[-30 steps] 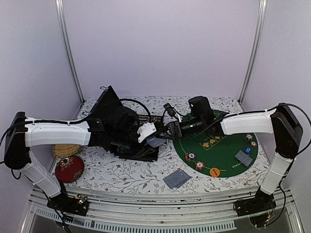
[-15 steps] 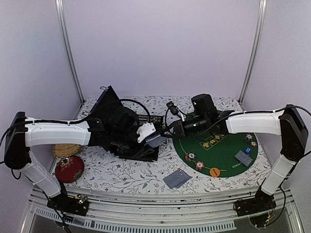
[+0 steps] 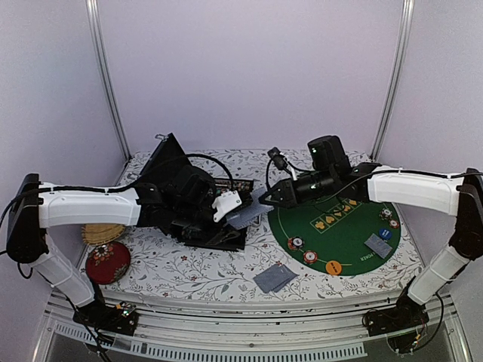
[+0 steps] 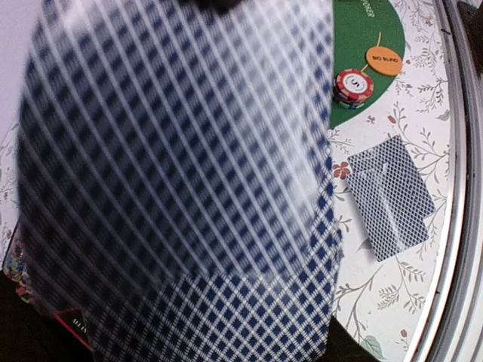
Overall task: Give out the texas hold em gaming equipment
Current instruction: Distribute the poker card in the small blind area.
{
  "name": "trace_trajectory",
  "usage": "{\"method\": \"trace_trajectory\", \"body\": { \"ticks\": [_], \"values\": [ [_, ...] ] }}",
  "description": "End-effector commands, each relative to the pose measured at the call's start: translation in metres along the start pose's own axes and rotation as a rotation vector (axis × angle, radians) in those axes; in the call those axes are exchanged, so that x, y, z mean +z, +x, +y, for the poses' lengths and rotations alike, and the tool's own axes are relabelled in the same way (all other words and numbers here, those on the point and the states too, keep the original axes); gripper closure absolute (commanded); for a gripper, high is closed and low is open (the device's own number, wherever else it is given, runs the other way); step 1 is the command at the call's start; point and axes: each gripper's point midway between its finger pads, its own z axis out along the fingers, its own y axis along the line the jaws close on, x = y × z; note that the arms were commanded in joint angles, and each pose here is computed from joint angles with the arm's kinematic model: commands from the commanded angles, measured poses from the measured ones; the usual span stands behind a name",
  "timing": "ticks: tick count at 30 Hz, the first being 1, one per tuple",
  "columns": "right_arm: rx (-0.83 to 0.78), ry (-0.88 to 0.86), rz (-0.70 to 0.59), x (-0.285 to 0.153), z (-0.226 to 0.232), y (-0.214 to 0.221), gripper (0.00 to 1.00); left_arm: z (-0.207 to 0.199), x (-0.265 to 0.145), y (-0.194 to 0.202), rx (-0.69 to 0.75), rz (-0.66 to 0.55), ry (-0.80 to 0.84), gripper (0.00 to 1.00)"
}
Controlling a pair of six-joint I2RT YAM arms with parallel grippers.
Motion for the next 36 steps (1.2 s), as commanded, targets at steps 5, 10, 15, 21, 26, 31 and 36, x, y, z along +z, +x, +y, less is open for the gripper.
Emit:
{"method": "trace_trajectory", "body": {
  "ticks": [5,10,15,21,26,31,36],
  "values": [
    [-0.036,0.009,-0.105,-0.052,0.013,-0.034,0.98,0.005,-0.003,-0.005,0.003,-0.024,-0.009,0.48],
    [0.096,0.091,-0.234,-0.112,-0.028,-0.037,0.98,0.004,-0.004,-0.004,0.0,-0.025,-0.008,0.48],
    [0.563,0.359,-0.399,-0.213,-0.134,0.036,0.98,0.004,-0.005,-0.002,-0.002,-0.031,-0.013,0.48],
    [0.961,0.503,-0.562,-0.26,-0.191,0.161,0.98,0.003,-0.004,0.001,0.003,-0.04,-0.01,0.48],
    [1.041,0.612,-0.622,-0.271,-0.21,0.193,0.98,0.004,-0.005,0.005,0.011,-0.033,-0.017,0.48],
    [1.055,0.669,-0.609,-0.274,-0.216,0.202,0.98,0.006,-0.008,0.007,0.008,-0.039,-0.025,0.48],
    [1.079,0.696,-0.571,-0.274,-0.214,0.209,0.98,0.007,-0.008,0.008,0.008,-0.041,-0.027,0.48]
  ]
}}
